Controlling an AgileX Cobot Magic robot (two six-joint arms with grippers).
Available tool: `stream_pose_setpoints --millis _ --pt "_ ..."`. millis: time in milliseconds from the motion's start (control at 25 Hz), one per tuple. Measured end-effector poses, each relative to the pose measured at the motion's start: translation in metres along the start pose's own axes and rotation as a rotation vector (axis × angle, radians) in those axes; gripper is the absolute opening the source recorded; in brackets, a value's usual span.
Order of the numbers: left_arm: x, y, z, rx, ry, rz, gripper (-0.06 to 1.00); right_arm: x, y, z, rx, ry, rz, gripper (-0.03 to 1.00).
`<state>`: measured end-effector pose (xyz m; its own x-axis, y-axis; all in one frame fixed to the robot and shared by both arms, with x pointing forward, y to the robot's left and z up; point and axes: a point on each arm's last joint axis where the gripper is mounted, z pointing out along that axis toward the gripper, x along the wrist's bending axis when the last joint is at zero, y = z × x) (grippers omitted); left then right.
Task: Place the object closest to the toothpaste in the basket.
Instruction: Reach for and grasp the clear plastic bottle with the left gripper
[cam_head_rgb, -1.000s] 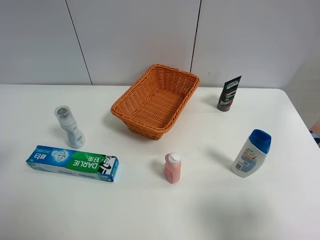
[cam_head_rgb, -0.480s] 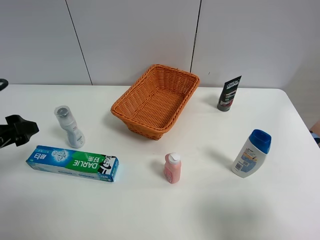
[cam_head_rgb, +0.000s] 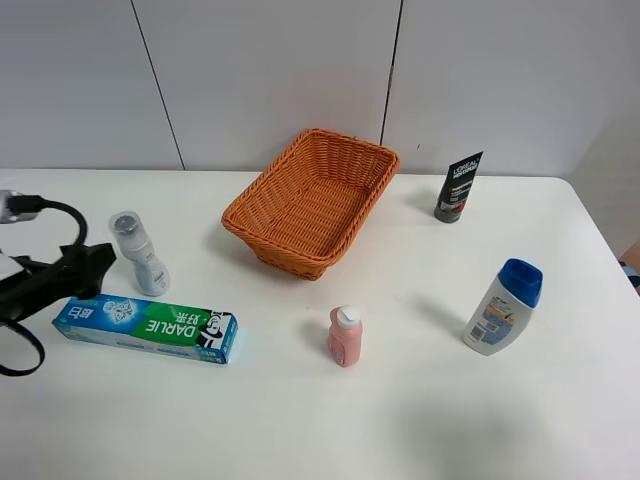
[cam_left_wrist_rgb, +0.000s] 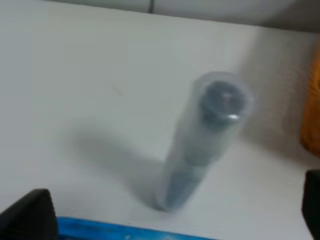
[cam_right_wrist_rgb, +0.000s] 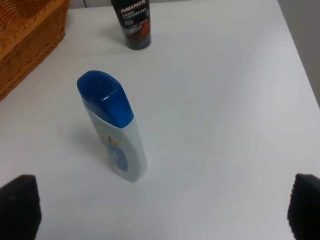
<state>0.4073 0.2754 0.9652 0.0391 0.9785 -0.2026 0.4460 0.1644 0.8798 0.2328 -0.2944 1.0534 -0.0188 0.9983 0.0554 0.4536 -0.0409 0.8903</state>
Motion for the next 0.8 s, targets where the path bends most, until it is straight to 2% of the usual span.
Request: stream_pose_setpoints --millis 160,280,480,600,800 --pt "-0.017 -0.018 0.028 0.045 -0.078 0.058 0.99 0.000 0.000 0.000 0.000 0.000 0.000 0.99" --pt "-0.023 -0.032 0.047 0.051 -0.103 0.085 0.99 0.000 0.000 0.000 0.000 0.000 0.000 0.99" --pt "-0.020 -0.054 0.070 0.048 -0.098 0.101 0.99 0.000 0.000 0.000 0.000 0.000 0.000 0.99" --pt "-0.019 -0.056 0.077 -0.008 -0.100 0.098 0.99 0.000 0.000 0.000 0.000 0.000 0.000 0.99" --pt "-0.008 -0.052 0.080 -0.071 -0.045 0.069 0.99 0.000 0.000 0.000 0.000 0.000 0.000 0.99"
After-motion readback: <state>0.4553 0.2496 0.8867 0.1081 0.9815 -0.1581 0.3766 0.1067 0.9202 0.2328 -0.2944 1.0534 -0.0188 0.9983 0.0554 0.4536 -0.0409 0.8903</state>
